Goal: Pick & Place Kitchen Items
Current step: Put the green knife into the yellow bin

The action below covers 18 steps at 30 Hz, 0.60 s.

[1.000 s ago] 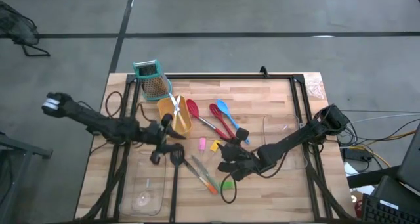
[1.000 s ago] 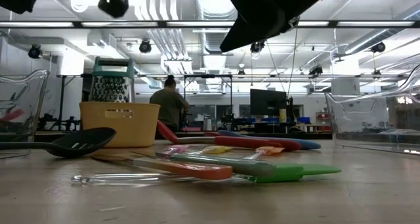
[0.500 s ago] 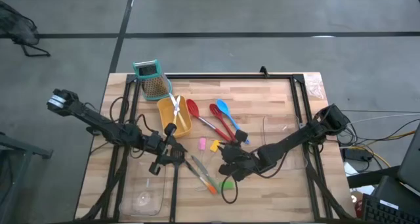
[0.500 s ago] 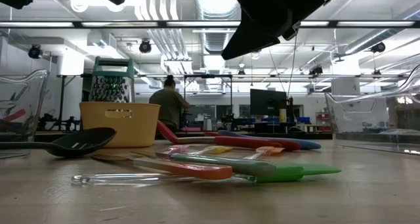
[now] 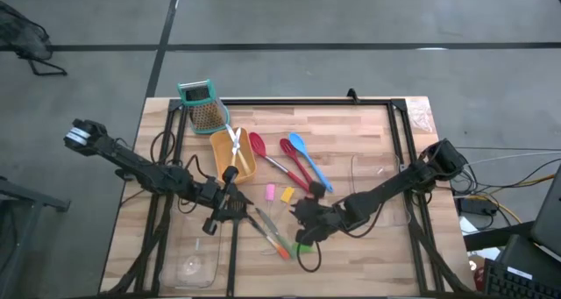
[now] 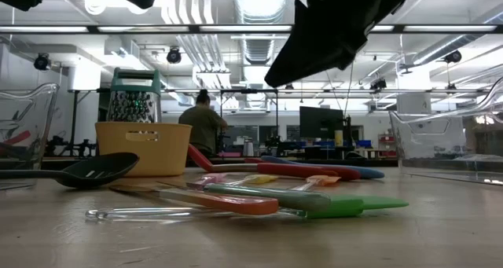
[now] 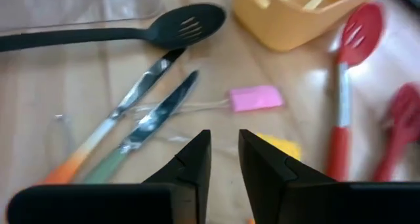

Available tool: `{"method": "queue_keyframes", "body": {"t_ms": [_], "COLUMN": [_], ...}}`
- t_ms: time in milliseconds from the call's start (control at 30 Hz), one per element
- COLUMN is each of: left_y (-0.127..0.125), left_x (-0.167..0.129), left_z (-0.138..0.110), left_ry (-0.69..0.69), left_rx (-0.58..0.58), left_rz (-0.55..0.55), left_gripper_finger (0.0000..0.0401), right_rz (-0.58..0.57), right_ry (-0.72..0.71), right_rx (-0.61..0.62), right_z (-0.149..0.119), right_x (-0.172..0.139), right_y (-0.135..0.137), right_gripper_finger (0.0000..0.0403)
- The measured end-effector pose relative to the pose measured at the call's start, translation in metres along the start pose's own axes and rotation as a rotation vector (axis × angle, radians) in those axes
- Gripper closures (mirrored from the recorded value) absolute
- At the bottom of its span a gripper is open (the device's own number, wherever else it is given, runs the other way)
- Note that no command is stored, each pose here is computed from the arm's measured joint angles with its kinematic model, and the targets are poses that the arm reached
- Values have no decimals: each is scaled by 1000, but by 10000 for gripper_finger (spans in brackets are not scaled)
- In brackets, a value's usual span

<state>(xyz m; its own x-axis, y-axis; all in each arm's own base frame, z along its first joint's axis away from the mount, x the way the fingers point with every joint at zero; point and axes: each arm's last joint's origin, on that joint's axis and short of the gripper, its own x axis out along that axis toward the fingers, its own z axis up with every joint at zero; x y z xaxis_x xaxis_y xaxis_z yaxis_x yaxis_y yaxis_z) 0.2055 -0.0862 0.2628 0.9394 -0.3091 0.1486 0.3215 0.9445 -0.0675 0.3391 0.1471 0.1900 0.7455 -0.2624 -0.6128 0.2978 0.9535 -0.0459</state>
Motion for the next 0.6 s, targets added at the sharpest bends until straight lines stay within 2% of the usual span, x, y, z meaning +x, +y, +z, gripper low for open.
{"method": "queue_keyframes", "body": {"t_ms": [367,600], "left_y": [0,0], "left_x": [0,0], "left_z": [0,-1], "left_ry": [3,10], "left_rx": [4,4], "left_rz": [1,2], "left_gripper_finger": [231,231], "right_rz": [140,264], "right_ry": [-17,91], "right_rx": [103,79], "right_z": [-8,-16], "right_x": [9,37], "right_y": [7,31], "right_gripper_finger": [225,183]}}
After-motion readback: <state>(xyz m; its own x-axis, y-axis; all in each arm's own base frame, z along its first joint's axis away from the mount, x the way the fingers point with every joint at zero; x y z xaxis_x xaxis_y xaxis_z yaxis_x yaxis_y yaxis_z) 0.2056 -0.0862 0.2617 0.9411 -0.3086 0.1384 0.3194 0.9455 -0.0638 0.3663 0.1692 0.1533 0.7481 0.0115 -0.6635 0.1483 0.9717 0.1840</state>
